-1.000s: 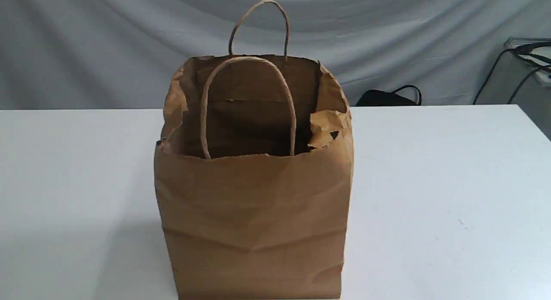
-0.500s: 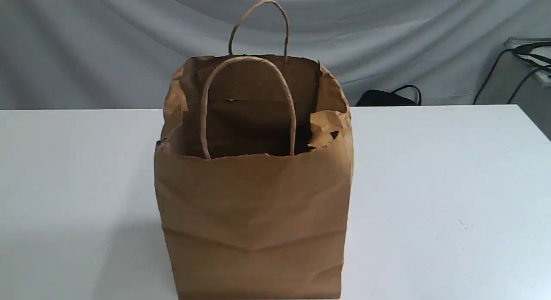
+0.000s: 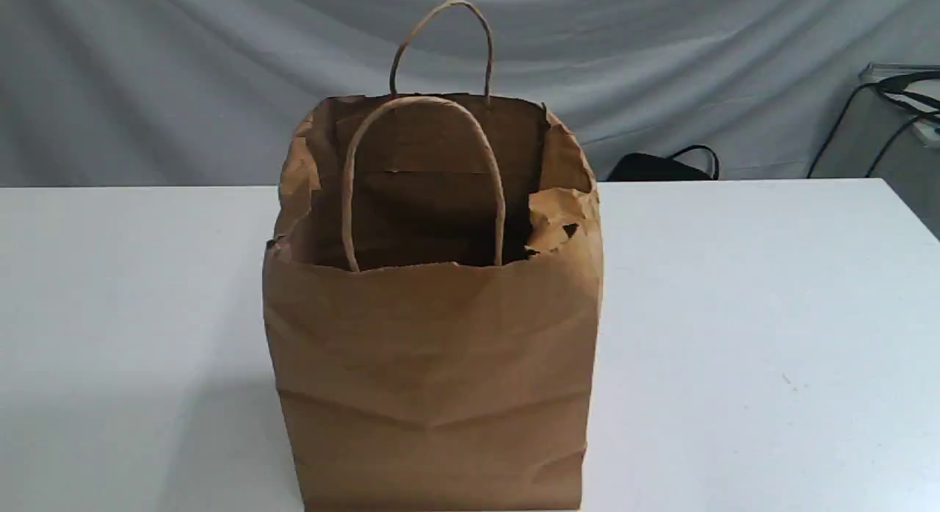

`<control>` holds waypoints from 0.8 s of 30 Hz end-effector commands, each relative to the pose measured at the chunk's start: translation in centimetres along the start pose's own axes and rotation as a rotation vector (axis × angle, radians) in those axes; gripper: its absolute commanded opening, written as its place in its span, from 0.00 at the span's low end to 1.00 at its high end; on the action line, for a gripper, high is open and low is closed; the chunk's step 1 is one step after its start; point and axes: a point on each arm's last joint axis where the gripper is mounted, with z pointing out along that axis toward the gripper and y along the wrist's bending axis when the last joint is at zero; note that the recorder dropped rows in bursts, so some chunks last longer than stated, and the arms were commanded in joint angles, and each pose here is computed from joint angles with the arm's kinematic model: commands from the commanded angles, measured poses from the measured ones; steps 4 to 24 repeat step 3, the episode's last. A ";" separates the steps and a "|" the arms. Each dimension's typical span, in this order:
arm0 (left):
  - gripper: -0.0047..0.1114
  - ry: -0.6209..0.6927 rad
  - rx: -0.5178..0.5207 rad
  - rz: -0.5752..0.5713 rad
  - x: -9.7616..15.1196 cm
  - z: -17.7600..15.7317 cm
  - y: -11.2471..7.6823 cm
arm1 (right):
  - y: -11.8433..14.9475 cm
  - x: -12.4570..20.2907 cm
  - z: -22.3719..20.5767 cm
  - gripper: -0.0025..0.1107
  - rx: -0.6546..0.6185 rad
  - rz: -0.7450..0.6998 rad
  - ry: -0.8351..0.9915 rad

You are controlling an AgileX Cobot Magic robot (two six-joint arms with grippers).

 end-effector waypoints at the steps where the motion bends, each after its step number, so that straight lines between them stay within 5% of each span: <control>1: 0.04 0.006 -0.002 -0.006 0.2 0.0 0.0 | 0.0 0.0 0.0 0.02 0.007 0.009 -0.009; 24: 0.04 0.006 -0.002 -0.006 0.2 0.0 0.0 | 0.0 0.0 0.0 0.02 0.007 0.009 -0.009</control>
